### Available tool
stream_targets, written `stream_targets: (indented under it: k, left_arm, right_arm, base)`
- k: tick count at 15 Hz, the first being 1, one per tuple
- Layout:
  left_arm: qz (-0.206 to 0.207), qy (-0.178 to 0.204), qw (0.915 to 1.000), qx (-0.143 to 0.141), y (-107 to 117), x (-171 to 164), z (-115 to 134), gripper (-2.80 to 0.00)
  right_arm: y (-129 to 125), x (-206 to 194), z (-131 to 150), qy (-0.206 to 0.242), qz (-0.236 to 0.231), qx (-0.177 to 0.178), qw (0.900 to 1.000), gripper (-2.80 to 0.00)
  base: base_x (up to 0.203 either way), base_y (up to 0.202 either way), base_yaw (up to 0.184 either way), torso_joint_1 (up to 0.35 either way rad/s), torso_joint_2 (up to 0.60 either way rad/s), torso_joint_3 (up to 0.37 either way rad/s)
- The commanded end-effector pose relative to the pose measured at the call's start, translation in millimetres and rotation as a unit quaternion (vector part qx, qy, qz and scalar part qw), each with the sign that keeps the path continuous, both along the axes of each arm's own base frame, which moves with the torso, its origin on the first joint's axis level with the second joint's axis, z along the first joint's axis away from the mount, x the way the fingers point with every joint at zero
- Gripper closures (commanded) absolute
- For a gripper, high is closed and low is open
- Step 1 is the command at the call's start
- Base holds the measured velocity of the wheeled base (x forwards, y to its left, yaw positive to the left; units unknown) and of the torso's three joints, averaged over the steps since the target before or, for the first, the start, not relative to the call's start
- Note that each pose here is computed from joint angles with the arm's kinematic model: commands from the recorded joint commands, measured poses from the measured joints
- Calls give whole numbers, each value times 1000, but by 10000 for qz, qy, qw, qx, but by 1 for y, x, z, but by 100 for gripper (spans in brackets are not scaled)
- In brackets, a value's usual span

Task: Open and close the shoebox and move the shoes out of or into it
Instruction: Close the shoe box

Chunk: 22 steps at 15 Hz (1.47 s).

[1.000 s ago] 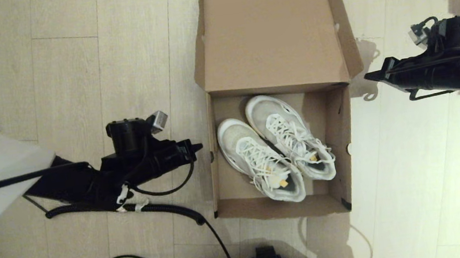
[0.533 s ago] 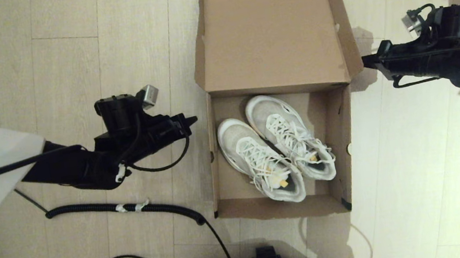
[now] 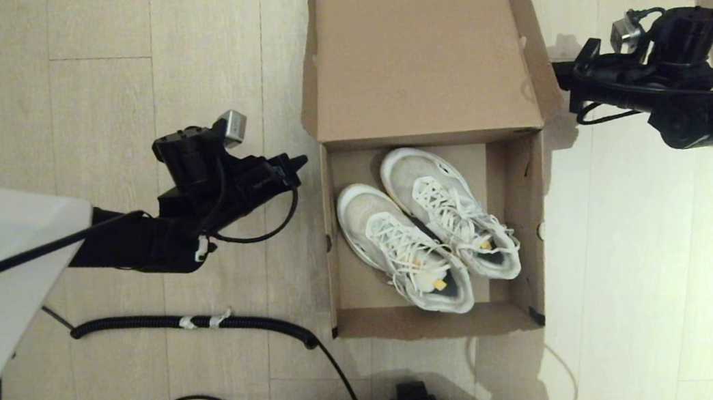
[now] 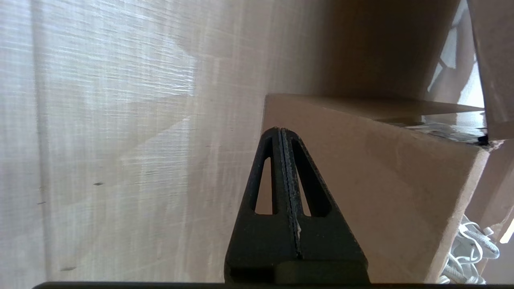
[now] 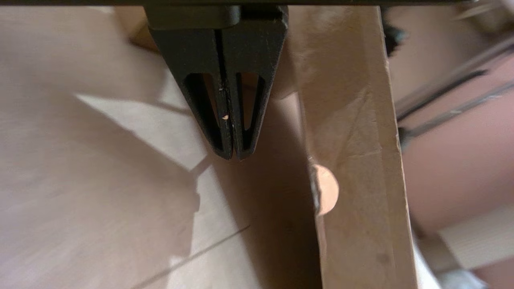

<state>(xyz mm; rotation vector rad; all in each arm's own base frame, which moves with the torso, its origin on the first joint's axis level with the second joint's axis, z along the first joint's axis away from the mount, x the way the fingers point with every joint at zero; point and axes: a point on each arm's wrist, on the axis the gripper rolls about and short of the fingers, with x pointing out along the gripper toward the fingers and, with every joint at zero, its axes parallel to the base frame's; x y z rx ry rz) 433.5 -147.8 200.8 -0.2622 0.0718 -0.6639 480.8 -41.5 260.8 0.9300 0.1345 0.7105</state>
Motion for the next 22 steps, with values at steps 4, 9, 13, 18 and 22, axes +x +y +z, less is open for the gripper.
stream_targets:
  k: [4,9,13,18,22]
  left_arm:
    - [-62,-44,10000,-23,-5,1,0,0]
    - [-113,-67,9999,-31,-9,0,3,0]
    - [-148,-65,9999,-31,-16,4,-1,0]
    - [-135,-185,9997,-79,-16,8,4,0]
    - [-132,-264,9995,-106,-17,12,7,0]
  right_arm:
    - [17,6,-9,340,628,337,9969,0]
    - [25,7,-8,474,1139,973,9876,0]
    - [16,7,-13,543,1819,1572,9691,0]
    - [10,0,-7,664,2303,1482,9595,0]
    - [12,-13,7,748,2763,1392,9480,0]
  base:
    - [0,0,0,0,0,0]
    - [0,0,0,0,0,0]
    - [0,0,0,0,0,0]
    - [0,0,0,0,0,0]
    - [0,0,0,0,0,0]
